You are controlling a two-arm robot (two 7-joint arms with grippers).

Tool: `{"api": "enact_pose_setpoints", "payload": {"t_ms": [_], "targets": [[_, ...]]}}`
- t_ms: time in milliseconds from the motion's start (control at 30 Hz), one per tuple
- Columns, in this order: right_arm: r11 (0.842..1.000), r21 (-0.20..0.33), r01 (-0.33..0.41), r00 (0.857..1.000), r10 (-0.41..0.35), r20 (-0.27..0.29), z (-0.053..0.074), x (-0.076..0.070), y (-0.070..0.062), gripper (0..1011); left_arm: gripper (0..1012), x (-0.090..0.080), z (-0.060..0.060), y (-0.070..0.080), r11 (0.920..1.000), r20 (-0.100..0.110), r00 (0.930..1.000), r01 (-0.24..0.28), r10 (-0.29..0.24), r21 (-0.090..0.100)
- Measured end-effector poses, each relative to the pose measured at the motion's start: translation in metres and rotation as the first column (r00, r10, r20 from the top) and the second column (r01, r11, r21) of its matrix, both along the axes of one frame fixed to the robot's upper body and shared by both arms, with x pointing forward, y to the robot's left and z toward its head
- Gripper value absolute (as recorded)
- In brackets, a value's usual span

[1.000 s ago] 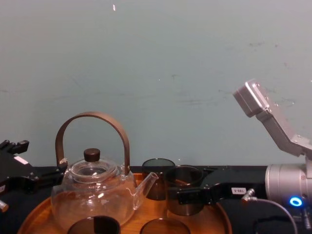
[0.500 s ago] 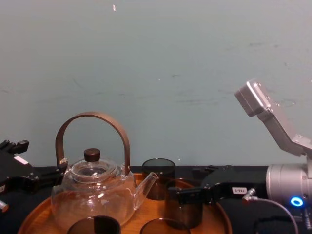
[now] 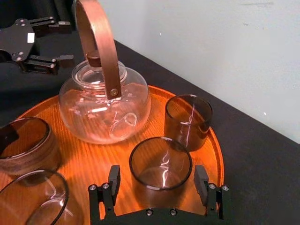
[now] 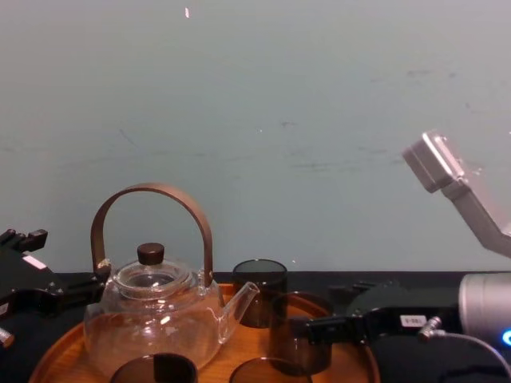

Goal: Pick up the glass from the table and place it on the tray.

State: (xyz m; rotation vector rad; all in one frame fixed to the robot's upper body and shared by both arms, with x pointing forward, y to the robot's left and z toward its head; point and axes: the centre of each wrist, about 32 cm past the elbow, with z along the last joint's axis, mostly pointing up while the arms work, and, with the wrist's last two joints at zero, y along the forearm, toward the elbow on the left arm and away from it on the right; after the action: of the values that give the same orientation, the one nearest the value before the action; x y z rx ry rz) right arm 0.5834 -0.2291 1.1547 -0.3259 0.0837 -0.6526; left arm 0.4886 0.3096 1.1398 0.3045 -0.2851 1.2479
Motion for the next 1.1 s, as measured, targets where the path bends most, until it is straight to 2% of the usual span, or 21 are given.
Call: {"api": "enact_pose_setpoints", "payload": {"t_ms": [467, 667, 867, 1000, 1100], "targets": [[0.998, -0.041, 0.041, 0.999, -0.041, 0.012, 0.011, -0.039, -0.014, 1002, 1001, 0.000, 0.000, 0.000, 1.0000, 0.000, 1.0000, 0.000, 0.000, 0.000], [0.994, -0.051, 0.097, 0.995, -0.095, 0.043, 0.017, -0.059, -0.025, 1002, 1001, 0.000, 0.000, 0.000, 1.0000, 0.000, 1.0000, 0.000, 0.000, 0.000], [0.983, -0.036, 0.178, 0.982, -0.175, 0.077, 0.024, -0.079, -0.044, 1002, 1001, 0.000, 0.000, 0.000, 1.0000, 0.000, 1.0000, 0.000, 0.000, 0.000], [0.972, -0.031, 0.234, 0.968, -0.230, 0.098, 0.027, -0.089, -0.057, 1002, 1001, 0.000, 0.000, 0.000, 1.0000, 0.000, 1.0000, 0.000, 0.000, 0.000], [0.958, -0.029, 0.284, 0.953, -0.279, 0.122, 0.030, -0.097, -0.068, 1002, 1001, 0.000, 0.000, 0.000, 1.0000, 0.000, 1.0000, 0.000, 0.000, 0.000]]}}
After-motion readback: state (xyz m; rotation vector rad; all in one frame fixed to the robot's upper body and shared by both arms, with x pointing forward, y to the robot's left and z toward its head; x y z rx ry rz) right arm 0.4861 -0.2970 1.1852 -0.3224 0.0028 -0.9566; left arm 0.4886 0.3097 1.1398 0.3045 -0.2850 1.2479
